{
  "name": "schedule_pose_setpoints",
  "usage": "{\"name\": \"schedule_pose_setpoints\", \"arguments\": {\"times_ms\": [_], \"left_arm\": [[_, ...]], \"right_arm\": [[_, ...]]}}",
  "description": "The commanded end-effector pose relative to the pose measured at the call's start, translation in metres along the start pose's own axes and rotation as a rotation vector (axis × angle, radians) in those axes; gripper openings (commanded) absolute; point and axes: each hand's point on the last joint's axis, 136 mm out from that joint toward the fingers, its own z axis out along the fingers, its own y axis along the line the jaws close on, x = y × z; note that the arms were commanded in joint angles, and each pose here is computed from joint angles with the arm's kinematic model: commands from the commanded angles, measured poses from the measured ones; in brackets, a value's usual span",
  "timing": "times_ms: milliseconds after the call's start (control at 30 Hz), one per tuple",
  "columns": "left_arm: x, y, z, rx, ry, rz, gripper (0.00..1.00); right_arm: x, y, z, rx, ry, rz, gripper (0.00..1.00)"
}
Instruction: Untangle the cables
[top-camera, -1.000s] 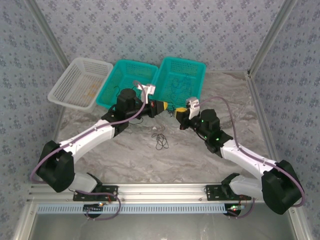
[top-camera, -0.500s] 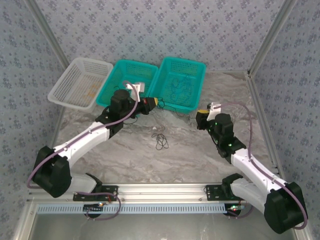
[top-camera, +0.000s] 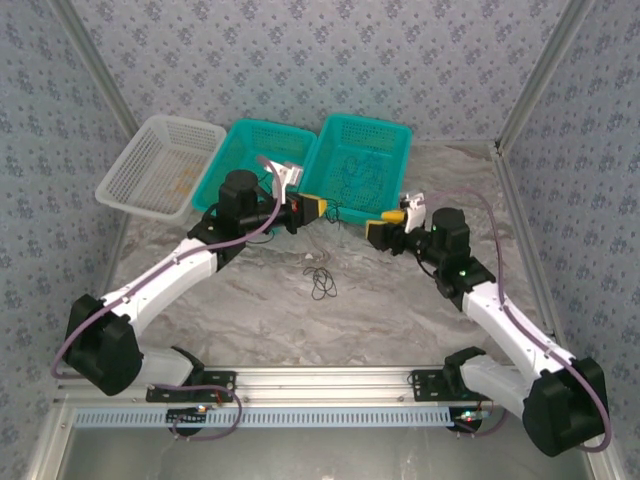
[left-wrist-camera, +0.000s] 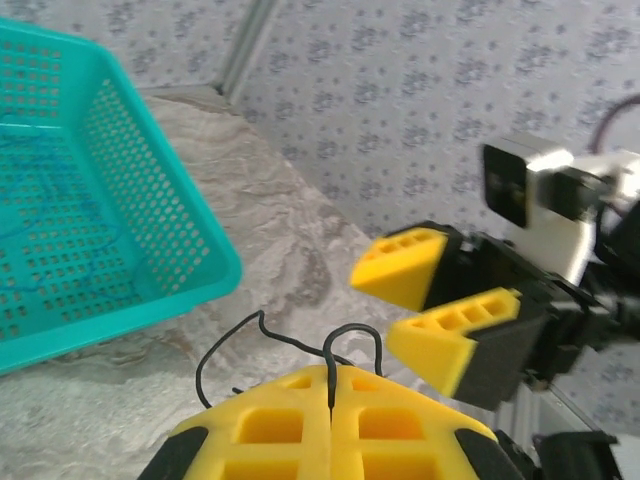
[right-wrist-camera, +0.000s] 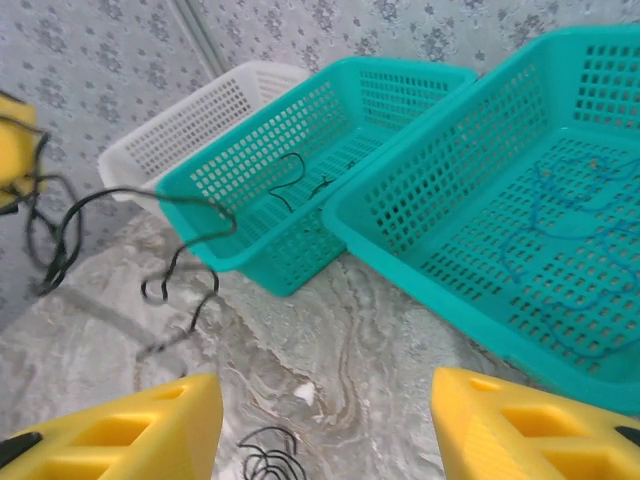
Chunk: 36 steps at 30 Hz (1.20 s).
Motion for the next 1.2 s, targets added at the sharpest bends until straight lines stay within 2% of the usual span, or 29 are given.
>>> {"name": "schedule_pose_setpoints", "arguments": {"times_ms": [0,200,333,700,767,933,1033,1167], "left_arm": [[-0.016,-0.036,-0.007,0.150,-0.014,0.104,0.00],[-0.012,-0.055,-0.007,0.277,0.033,0.124,0.00],[-0.010,-0.059,-0.005,0.308,0.049,0.129,0.00],[-0.011,-0.061,0.000,0.330,0.058,0.127,0.00],[-0.010,-0.062,0.001,0.338,0.064,0.125,0.00],[-0.008,-0.065,0.000,0.360,0.073,0.131,0.00],[-0.009,-0.064,-0.001,0.356,0.070,0.133,0.00],[-0.008,-0.063,0.001,0.351,0.075,0.127,0.06]], "right_arm": [[-0.011,0.022,0.005,-0.150,0.022,0.065,0.58],[-0.012,0.043,0.009,-0.327,0.067,0.000,0.51],[-0.018,0.053,0.012,-0.389,0.062,-0.020,0.49],[-0.025,0.080,0.011,-0.471,0.015,-0.174,0.52],[-0.027,0.080,0.012,-0.456,0.005,-0.186,0.47],[-0.034,0.070,0.015,-0.360,-0.037,-0.202,0.15],[-0.037,0.064,0.011,-0.308,-0.061,-0.199,0.02],[-0.046,0.057,0.004,-0.237,-0.100,-0.151,0.00]]}}
